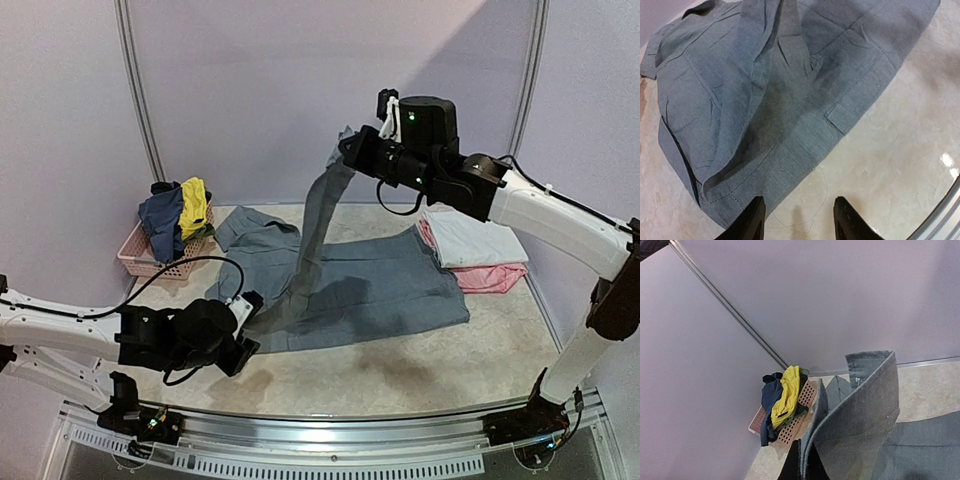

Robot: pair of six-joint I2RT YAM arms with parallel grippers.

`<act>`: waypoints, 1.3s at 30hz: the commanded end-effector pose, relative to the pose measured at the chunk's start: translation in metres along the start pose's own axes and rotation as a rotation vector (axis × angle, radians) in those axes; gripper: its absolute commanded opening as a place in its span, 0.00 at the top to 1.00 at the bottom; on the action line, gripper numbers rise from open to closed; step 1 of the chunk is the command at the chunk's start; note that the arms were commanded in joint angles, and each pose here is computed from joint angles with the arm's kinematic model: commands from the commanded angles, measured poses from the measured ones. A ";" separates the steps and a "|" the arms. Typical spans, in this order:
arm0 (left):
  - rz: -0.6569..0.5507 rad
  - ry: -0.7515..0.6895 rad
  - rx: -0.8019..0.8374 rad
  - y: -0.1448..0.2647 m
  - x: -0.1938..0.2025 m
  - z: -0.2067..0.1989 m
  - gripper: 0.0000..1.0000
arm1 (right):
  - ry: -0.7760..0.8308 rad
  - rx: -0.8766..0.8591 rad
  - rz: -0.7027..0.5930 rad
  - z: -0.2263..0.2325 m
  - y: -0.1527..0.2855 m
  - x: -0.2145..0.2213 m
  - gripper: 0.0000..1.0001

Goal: Fold and stack the mixed laundry pile
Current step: Adjust the 1/3-folded shirt at the center of the board.

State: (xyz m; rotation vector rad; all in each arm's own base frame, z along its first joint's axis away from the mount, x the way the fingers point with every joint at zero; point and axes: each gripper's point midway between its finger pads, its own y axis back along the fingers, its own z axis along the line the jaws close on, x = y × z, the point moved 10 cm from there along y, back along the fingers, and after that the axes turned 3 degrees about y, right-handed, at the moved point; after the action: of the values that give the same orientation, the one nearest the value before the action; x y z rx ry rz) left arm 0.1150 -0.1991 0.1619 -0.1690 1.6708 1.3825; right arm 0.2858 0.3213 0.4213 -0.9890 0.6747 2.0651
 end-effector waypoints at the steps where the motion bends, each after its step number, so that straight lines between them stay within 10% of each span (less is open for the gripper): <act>1: -0.048 0.022 -0.052 0.001 -0.002 0.003 0.53 | 0.030 0.072 -0.068 -0.006 -0.015 -0.024 1.00; 24: -0.051 0.197 0.031 -0.030 -0.012 0.011 0.62 | 0.022 -0.065 0.146 -0.067 -0.147 0.026 1.00; 39: -0.035 0.288 -0.027 -0.070 -0.014 0.038 0.71 | 0.103 -0.099 0.289 -0.073 -0.100 0.037 1.00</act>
State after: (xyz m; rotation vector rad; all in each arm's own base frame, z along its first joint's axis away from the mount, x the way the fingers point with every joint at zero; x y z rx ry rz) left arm 0.1752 -0.1998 0.1279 -0.4005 1.8635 1.4045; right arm 0.4027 0.3569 0.3088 -1.0205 0.8650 2.2822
